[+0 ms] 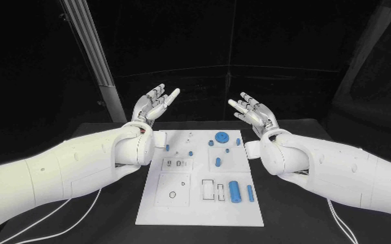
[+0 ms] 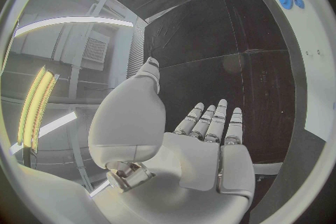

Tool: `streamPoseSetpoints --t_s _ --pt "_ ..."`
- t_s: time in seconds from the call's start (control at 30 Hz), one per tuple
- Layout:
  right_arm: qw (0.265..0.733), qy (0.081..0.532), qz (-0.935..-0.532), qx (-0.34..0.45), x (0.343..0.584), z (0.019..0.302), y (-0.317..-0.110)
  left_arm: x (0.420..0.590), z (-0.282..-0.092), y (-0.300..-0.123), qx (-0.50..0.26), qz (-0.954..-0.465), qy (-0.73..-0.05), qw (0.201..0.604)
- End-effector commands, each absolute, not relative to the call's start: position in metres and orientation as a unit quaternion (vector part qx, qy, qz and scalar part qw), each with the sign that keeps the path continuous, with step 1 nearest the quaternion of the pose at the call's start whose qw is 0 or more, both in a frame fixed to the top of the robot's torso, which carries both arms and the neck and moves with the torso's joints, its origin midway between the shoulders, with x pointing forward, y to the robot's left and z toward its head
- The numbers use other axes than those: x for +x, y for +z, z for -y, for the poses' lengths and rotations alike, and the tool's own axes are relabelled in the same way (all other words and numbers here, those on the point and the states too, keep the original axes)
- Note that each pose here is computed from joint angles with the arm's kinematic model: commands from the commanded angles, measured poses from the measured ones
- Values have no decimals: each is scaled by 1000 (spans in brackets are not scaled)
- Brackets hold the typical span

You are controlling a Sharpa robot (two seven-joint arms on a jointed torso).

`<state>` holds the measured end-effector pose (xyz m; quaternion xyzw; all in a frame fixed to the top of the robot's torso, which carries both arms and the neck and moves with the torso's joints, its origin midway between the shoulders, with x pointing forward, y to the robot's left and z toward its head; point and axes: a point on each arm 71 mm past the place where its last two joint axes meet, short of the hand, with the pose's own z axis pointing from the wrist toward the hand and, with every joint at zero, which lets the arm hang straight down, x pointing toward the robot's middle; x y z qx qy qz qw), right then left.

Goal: Assemble the parts on the task board

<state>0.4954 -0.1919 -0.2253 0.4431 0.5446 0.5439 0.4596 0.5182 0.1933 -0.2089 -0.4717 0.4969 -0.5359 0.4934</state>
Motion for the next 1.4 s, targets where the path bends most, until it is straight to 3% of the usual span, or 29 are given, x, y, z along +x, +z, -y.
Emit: streamPoseSetpoints --t_s 0.03,0.37,0.4,0.43,0.7,0.83,1.1,1.4 --pt "403 585 -597 374 498 179 -224 521 -190 -204 -465 -479 -578 469" --pt "379 593 -625 337 505 176 -224 521 -190 -204 -465 -479 -578 469" --pt "494 549 -615 277 512 205 -219 518 -208 -208 -468 -478 -575 472" --pt "503 545 -616 264 512 206 -218 518 -210 -208 -468 -477 -574 473" --pt "539 519 -634 196 514 211 -213 512 -217 -206 -455 -482 -577 477" --pt "550 490 -661 143 518 211 -208 507 -218 -204 -447 -491 -583 468" --pt "591 390 -706 15 531 206 -190 487 -215 -198 -427 -510 -608 434" --pt "638 291 -708 -85 542 193 -170 466 -201 -191 -417 -517 -631 401"
